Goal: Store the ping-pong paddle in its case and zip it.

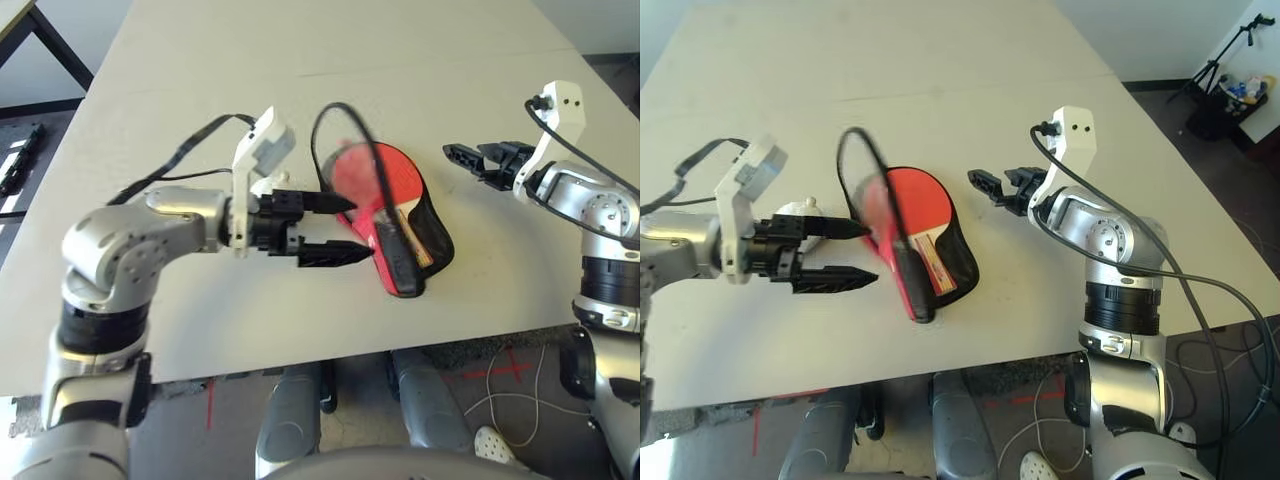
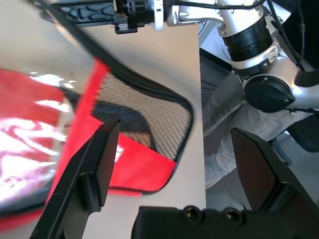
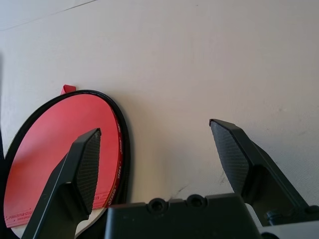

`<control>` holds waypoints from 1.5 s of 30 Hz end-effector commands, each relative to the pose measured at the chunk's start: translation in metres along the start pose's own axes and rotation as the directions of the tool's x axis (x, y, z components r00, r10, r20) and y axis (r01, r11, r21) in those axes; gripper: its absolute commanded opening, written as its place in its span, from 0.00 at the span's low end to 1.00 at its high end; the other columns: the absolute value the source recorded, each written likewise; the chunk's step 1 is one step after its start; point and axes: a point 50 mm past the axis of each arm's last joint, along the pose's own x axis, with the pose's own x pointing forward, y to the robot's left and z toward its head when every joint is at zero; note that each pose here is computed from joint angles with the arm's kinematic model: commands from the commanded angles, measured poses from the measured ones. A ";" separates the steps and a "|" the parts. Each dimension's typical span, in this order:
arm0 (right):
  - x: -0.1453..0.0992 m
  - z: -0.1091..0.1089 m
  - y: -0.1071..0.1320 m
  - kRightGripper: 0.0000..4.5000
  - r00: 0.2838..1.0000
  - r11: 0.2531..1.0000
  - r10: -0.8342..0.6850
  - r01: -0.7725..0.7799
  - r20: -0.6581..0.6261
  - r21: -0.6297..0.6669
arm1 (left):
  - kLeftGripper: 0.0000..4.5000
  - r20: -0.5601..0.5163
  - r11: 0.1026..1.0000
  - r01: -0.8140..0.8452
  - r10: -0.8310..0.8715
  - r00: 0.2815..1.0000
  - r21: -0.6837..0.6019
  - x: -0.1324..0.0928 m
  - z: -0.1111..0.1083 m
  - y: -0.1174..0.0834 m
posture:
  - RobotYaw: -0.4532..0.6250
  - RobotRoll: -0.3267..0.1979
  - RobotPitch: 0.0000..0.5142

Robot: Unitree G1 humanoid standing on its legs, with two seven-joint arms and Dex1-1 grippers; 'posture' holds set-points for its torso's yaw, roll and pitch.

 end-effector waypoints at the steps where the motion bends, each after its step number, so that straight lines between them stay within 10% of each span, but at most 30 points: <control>1: -0.003 0.000 -0.005 1.00 1.000 0.999 -0.013 0.012 0.015 0.031 | 1.00 0.021 0.997 -0.076 0.076 0.997 0.014 0.010 -0.003 0.006 | 0.33 0.62 0.45; 34: -0.022 -0.063 0.028 1.00 0.803 0.953 0.296 -0.213 -0.518 0.215 | 1.00 -0.181 0.970 -0.159 0.193 0.964 0.185 -0.049 -0.006 0.010 | 0.35 0.62 0.48; 45: -0.019 -0.075 0.024 0.31 0.788 0.950 0.271 -0.127 -0.553 0.285 | 1.00 -0.189 0.970 -0.162 0.196 0.962 0.183 -0.052 -0.008 0.011 | 0.35 0.62 0.48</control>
